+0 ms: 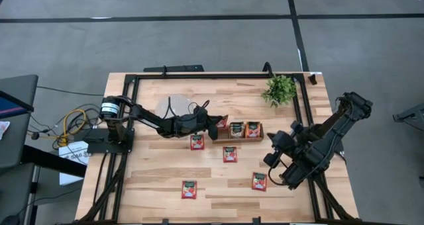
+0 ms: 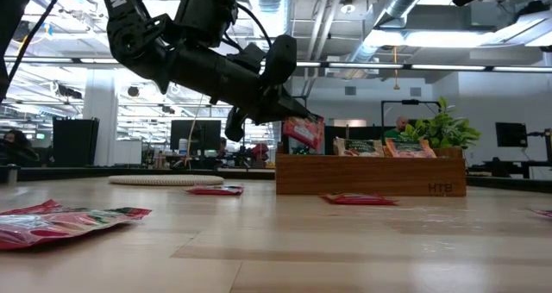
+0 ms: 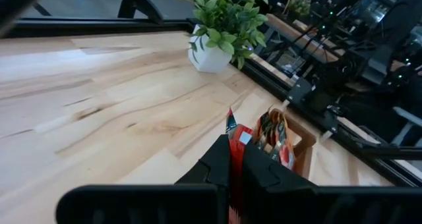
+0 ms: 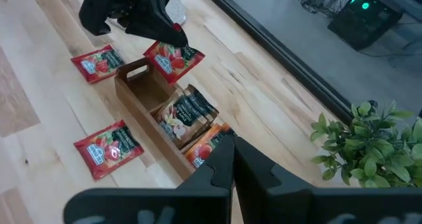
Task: Pick & Place Tea
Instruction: Put the red tea bag into the left section of the wooden organizer
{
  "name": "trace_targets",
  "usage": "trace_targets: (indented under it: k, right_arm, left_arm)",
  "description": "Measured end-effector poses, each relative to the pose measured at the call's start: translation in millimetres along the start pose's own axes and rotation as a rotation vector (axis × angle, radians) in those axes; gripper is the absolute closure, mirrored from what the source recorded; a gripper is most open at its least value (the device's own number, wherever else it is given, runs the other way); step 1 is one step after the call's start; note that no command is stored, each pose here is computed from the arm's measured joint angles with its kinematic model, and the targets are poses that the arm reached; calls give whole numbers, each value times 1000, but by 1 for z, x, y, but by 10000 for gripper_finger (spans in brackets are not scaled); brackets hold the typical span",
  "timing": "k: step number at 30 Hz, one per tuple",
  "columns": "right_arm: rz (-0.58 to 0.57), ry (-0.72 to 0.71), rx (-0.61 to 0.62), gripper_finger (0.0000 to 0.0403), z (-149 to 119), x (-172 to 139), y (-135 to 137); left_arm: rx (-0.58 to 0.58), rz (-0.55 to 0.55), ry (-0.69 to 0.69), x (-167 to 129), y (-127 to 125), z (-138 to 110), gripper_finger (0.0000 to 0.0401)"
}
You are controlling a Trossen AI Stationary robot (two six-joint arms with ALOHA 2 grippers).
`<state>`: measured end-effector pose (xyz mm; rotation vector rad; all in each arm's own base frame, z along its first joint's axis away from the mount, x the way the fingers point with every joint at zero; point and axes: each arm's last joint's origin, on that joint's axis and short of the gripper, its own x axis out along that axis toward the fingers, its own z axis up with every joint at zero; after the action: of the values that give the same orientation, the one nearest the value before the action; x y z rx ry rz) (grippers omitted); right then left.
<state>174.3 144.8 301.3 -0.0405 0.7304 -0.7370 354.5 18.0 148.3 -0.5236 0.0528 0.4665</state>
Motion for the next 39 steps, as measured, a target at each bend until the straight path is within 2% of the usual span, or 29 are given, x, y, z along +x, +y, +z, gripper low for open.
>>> trace_targets:
  k: [8,13,24,39]
  right_arm:
    - [-7,-9,3,403,1,1,0]
    - [-10,-18,3,403,1,1,0]
    - [-6,-15,5,403,1,1,0]
    - [-6,-15,6,403,1,1,0]
  left_arm:
    - [-6,1,2,0,0,-1,401]
    - [-33,-14,18,8,2,-11,401]
    - [15,-8,48,12,3,-13,401]
    - [16,-8,51,12,3,-13,398]
